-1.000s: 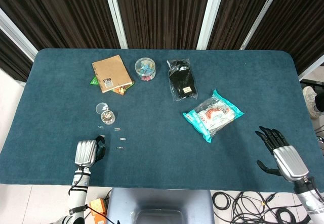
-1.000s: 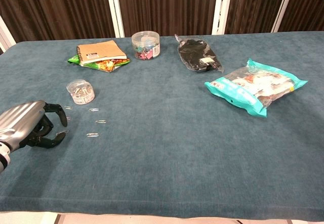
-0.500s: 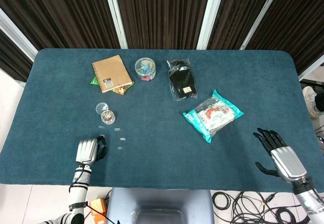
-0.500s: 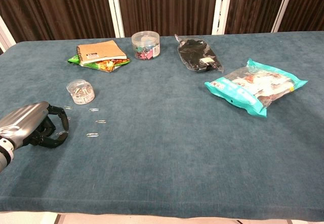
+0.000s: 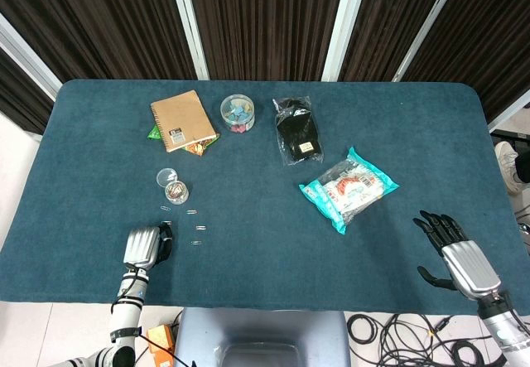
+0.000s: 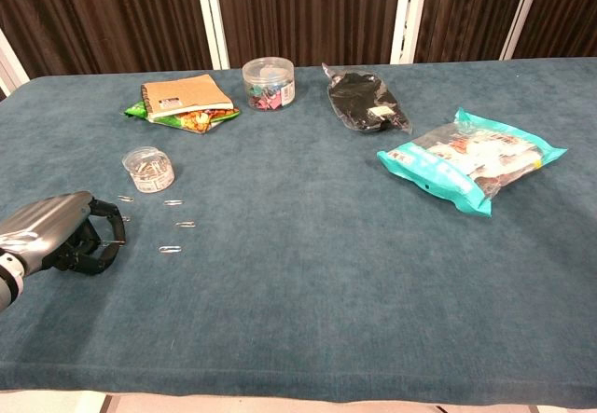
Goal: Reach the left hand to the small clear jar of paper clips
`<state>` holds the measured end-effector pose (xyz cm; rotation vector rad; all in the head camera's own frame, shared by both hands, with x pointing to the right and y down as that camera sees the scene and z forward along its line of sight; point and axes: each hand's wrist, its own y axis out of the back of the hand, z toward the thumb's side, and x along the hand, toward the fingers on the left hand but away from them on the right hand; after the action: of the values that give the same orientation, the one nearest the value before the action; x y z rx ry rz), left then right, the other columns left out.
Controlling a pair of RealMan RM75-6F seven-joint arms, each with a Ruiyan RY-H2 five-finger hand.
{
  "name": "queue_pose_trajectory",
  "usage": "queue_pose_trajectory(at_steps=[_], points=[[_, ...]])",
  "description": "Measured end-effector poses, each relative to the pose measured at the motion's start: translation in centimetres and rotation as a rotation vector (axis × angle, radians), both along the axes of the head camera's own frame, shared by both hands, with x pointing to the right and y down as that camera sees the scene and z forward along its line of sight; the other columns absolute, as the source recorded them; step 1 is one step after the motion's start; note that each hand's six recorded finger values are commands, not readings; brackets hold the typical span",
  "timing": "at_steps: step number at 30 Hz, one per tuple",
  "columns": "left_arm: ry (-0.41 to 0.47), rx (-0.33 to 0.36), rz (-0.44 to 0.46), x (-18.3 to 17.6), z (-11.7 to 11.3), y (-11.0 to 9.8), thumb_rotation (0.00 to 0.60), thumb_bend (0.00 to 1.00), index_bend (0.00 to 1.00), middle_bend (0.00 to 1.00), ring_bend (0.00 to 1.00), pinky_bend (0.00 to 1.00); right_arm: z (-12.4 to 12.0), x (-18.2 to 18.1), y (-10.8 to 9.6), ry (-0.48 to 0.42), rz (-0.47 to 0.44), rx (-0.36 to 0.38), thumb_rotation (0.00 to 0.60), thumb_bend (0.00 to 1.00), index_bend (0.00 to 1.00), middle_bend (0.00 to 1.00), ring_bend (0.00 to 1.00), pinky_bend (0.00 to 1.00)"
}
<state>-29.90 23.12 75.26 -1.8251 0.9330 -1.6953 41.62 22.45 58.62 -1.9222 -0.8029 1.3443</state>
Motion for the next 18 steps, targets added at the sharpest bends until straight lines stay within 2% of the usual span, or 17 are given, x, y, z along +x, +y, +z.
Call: queue_pose_trajectory(at_steps=[12, 18], points=[[-0.004, 0.018, -0.017, -0.46, -0.28, -0.39, 0.6, 0.34, 0.69, 1.0, 1.0, 1.0, 0.15, 0.08, 0.23, 0.011, -0.008, -0.027, 0.6, 0.24, 0.0, 0.0, 0.0, 0.0], [0.003, 0.022, -0.019, -0.5, -0.34, -0.44, 0.6, 0.37, 0.71, 1.0, 1.0, 1.0, 0.13, 0.01, 0.25, 0.014, -0.012, -0.026, 0.6, 0.24, 0.0, 0.0, 0.0, 0.0]])
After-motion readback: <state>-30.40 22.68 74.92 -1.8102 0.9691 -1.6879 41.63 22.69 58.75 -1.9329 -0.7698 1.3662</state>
